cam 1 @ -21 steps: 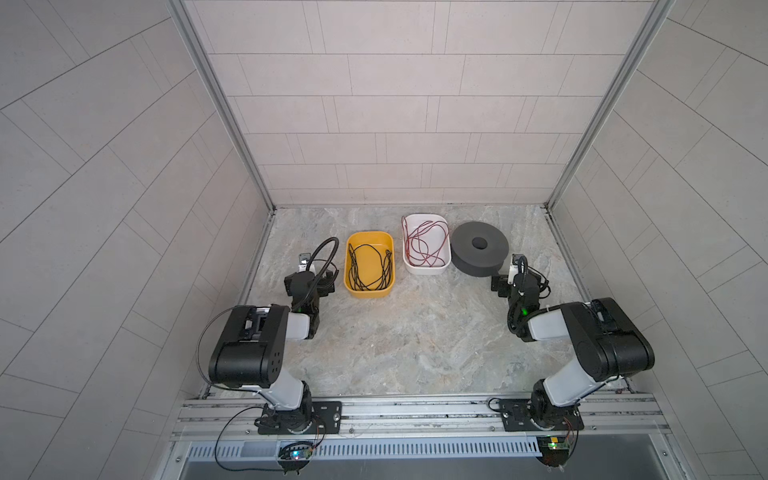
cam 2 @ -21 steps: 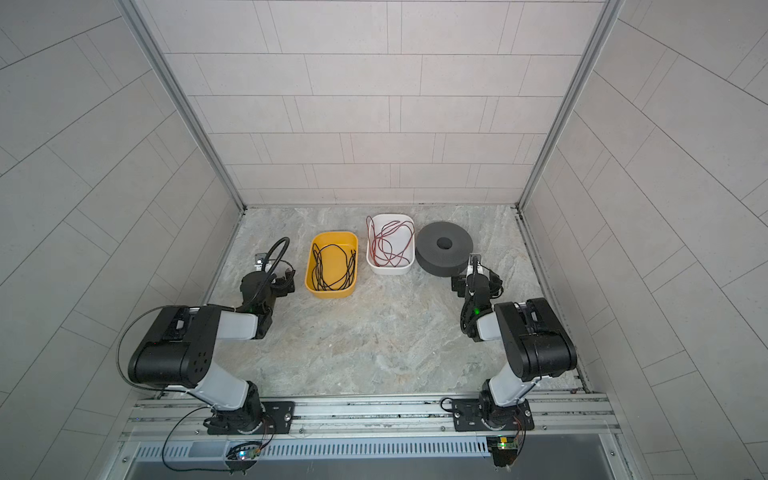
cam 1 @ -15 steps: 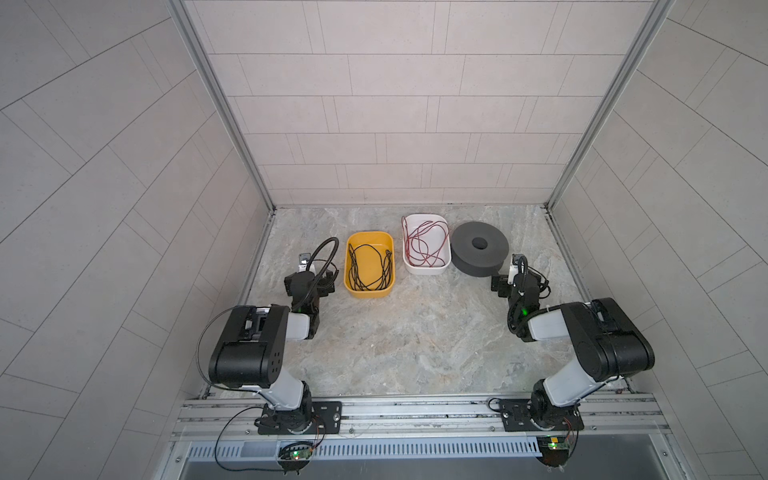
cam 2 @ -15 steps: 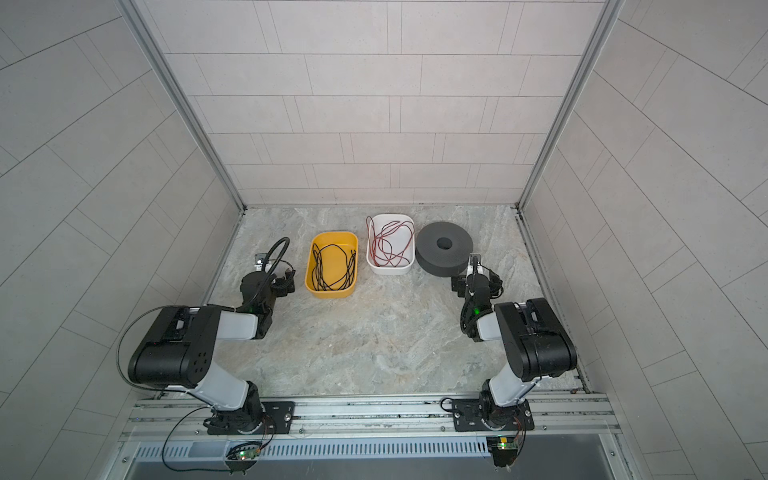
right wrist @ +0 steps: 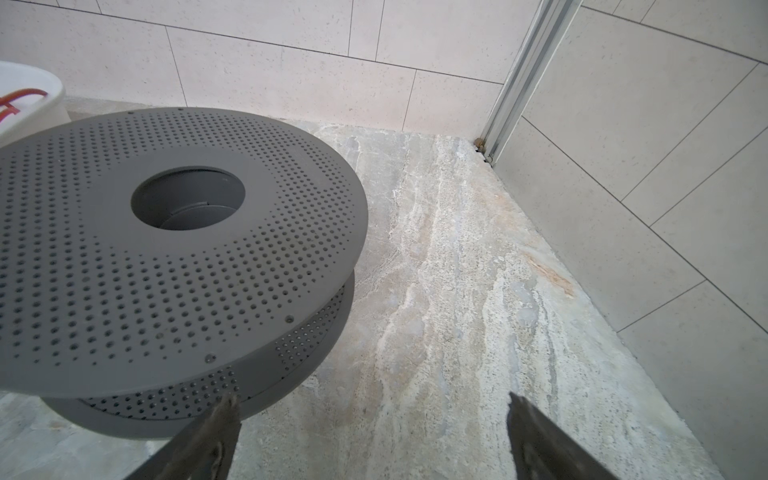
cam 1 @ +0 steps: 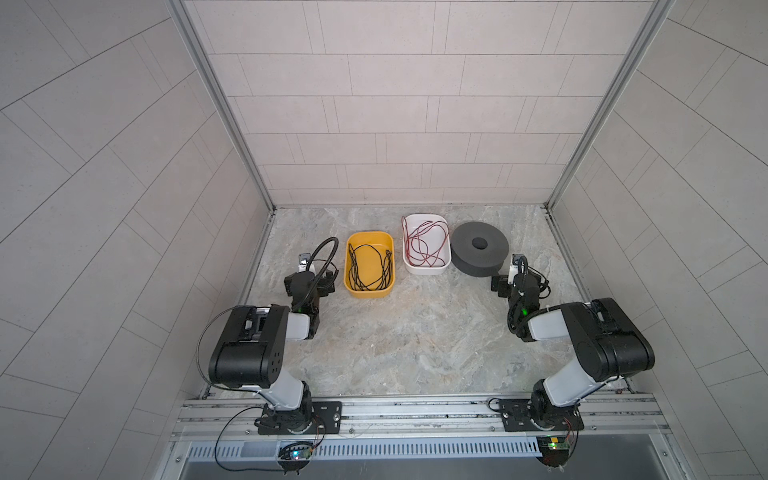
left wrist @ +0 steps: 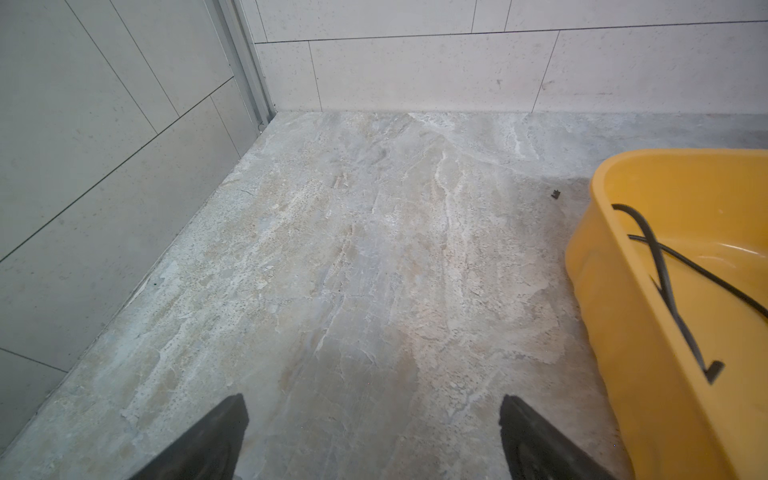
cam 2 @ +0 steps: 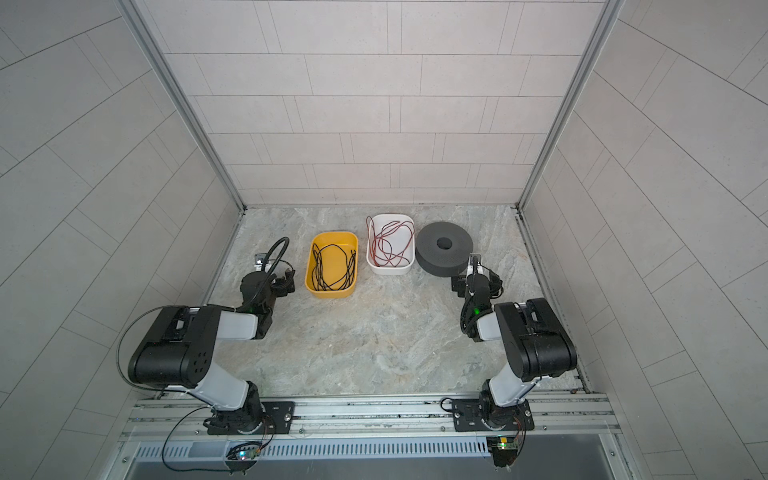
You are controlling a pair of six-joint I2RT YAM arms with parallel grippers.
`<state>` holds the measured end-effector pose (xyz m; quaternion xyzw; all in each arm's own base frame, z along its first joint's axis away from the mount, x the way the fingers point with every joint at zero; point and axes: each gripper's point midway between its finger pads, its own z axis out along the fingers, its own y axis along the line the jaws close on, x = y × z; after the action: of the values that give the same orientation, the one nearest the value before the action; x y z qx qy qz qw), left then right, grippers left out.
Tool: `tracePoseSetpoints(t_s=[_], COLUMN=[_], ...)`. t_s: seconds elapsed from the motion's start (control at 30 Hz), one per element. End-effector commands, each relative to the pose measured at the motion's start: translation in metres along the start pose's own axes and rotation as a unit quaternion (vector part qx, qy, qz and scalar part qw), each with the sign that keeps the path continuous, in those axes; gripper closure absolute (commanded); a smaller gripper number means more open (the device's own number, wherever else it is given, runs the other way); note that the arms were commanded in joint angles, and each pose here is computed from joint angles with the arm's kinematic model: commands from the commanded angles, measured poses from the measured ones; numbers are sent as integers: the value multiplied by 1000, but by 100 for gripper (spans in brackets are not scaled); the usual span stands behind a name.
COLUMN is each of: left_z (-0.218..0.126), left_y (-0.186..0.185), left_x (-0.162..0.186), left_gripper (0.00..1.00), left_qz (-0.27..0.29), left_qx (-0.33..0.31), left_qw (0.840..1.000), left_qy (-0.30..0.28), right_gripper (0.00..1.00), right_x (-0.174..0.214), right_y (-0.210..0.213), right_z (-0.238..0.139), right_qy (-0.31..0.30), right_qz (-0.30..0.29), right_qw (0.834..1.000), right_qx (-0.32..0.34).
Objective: Wrap the cables
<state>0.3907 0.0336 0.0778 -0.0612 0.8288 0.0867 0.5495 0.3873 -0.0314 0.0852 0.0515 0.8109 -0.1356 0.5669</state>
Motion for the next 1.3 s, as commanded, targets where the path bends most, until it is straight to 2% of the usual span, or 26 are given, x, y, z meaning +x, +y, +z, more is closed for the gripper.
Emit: tracePoseSetpoints(t_s=[0.0,0.33,0.57,0.63,0.83,0.93,1.03,1.13,1.27], left_z=[0,0,-12,-20,-30,-42,-46,-53,-62], left_y=[1,-1,-7,-5,-6,-2,-3,-3,-21], left_x=[-9,-9,-15,-22,-51,-81,-110,-127,-136], left_gripper=[0,0,0,0,0,0,0,0,0], left_qz=[-9,-2,24,33,50,27,23,5,-32], left_qx=[-1,-5,-32,-49,-56,-69,-65,-64,-10], left_qw=[1000,1000,998,997,996,996,997,998,997], left_qy=[-15,-16,-37,-57,-40,-55,-26,26,72], right_gripper=[1,1,1,1,1,1,1,1,1], right_x=[-8,-7,-14,-23,-45,-56,-66,-72,-82], right_y=[-2,-2,0,-3,-8,-19,-24,-15,-11], right_z=[0,0,-14,-22,-42,-51,-54,-56,-56], right_qy=[-9,-8,-41,-50,-66,-58,-31,-1,24], right_qz=[0,-1,-19,-19,-21,7,23,30,75], right_qw=[1000,1000,999,998,997,997,998,999,997], right_qx=[2,2,20,27,29,51,58,30,17])
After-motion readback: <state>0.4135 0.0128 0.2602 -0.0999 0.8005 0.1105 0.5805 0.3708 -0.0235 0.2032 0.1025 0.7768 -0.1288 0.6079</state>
